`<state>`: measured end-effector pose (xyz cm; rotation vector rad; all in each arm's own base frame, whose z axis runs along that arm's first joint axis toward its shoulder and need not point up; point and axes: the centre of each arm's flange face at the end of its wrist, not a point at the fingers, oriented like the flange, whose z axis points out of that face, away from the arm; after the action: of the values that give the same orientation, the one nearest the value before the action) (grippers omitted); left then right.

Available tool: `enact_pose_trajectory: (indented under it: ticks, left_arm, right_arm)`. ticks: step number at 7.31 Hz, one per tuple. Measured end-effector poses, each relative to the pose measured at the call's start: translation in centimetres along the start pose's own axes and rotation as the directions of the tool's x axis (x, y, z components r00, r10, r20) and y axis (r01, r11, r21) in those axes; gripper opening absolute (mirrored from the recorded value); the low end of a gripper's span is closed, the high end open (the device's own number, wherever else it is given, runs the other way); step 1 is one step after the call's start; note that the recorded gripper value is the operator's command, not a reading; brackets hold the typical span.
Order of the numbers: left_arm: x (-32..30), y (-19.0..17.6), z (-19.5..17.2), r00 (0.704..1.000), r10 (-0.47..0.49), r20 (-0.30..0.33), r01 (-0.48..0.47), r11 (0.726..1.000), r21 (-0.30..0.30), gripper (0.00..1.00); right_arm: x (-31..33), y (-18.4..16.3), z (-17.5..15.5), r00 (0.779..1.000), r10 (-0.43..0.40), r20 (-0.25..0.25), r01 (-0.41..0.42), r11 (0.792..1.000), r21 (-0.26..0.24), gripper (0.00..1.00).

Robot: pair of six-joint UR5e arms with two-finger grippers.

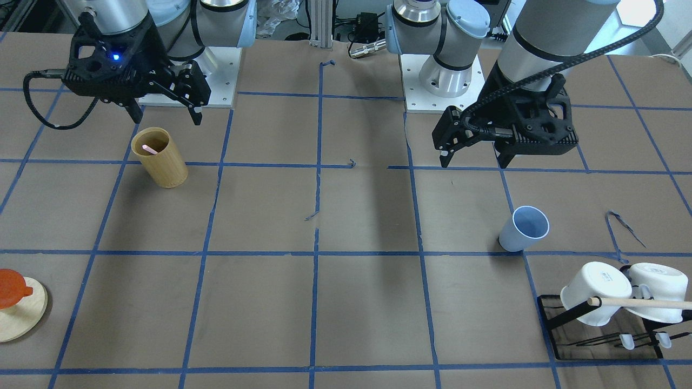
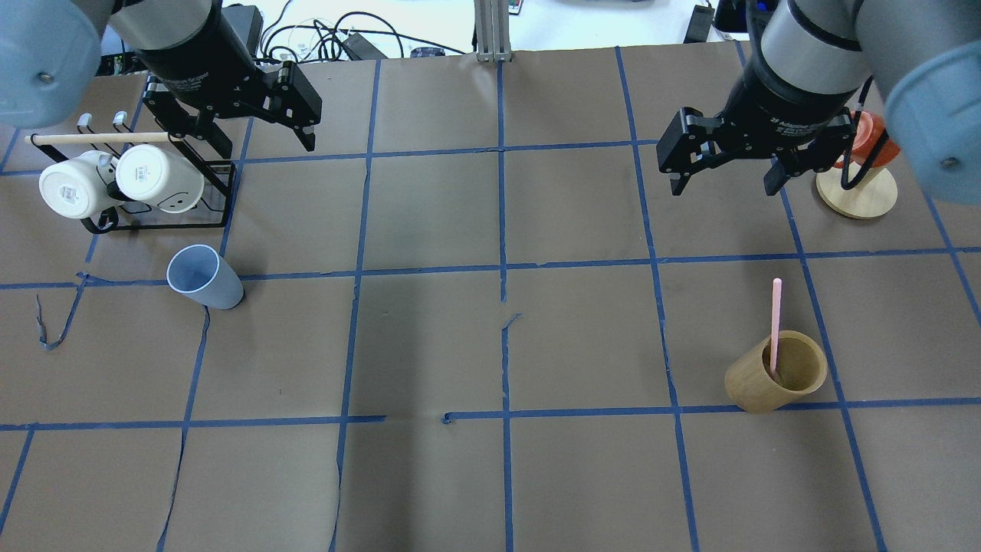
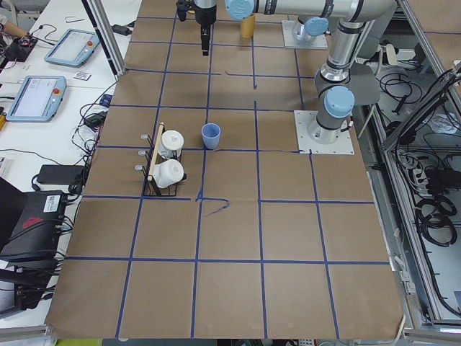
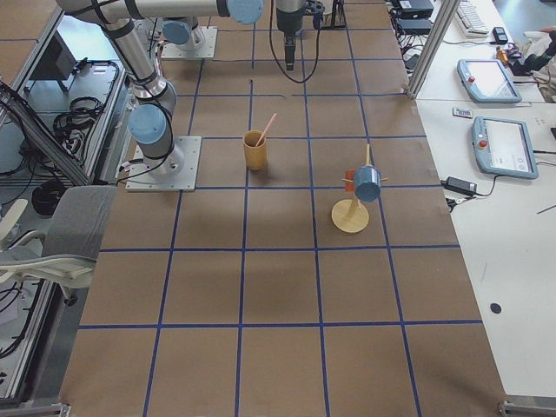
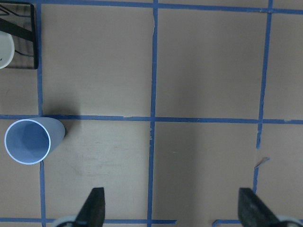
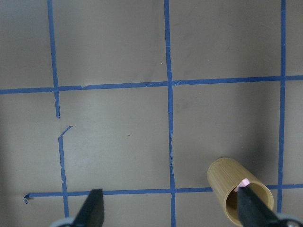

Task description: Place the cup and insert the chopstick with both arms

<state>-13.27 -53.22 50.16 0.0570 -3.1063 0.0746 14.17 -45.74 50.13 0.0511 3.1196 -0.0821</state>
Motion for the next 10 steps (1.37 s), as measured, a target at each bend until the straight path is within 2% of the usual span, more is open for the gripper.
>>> enact_pose_trajectory:
  ticks: [10]
  left_arm:
    - [-0.57, -0.10, 0.60, 1.000, 0.007, 0.002, -0.007, 1.000, -0.004, 1.00]
  right_arm:
    - [0.15, 0.13, 0.23, 1.000, -0.004, -0.007, 0.004, 1.000, -0.008, 1.00]
